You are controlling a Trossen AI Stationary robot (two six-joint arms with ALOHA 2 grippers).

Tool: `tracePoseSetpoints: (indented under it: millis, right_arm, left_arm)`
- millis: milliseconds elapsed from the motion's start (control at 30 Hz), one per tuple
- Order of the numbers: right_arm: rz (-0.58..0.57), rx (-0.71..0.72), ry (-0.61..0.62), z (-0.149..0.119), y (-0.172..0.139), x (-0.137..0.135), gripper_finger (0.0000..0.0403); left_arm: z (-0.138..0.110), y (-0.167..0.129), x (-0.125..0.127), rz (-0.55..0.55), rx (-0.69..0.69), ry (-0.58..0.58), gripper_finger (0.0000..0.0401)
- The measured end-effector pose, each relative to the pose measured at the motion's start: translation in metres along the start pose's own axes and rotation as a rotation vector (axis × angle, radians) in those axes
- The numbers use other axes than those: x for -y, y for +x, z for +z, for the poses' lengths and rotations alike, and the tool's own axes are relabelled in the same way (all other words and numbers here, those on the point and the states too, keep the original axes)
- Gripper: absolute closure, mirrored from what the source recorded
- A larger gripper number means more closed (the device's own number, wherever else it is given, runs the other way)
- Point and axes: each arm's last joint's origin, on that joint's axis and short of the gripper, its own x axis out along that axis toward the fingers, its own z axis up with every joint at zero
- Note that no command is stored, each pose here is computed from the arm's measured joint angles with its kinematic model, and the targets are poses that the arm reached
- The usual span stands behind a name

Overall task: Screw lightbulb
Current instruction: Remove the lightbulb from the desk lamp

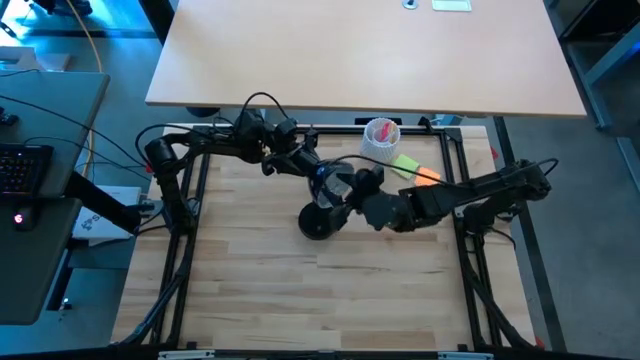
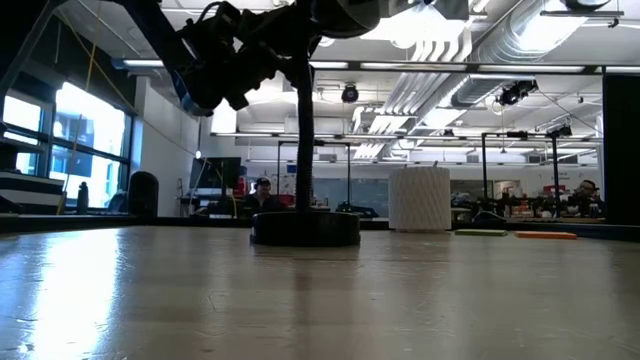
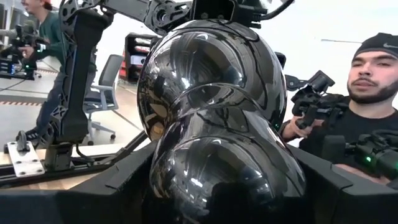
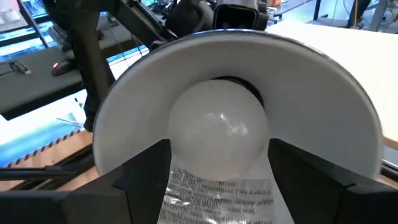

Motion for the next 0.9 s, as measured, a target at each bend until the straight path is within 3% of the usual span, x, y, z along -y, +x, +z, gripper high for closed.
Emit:
tracePoseSetpoints:
  millis: [200, 333, 500, 733, 800, 900]
  right_arm:
    - [0.053, -0.019, -0.035, 0.009, 0.014, 0.010, 0.0137]
    - [0.059, -0.013, -0.216, 0.012, 0.019, 0.014, 0.0137]
    - [0.036, 0.000, -0.631, 0.013, 0.021, 0.016, 0.0137]
    - [0.043, 0.010, -1.401, 0.009, 0.016, 0.012, 0.0137]
    - [0.045, 0.011, -1.533, 0.008, 0.015, 0.011, 0.0137]
    - [0.021, -0.005, -1.634, 0.005, 0.012, 0.009, 0.0137]
  left_arm:
    - [0.000, 0.000, 0.000, 0.002, 0.003, 0.005, 0.0132]
    - [0.000, 0.000, 0.000, 0.002, 0.003, 0.009, 0.0132]
    - [0.000, 0.000, 0.000, 0.008, 0.009, 0.015, 0.0132]
    - [0.000, 0.000, -0.001, 0.015, 0.011, -0.003, 0.0132]
    - [0.000, 0.001, -0.002, 0.017, 0.011, -0.009, 0.0132]
    - [0.000, 0.001, -0.002, 0.021, 0.014, -0.017, 0.0132]
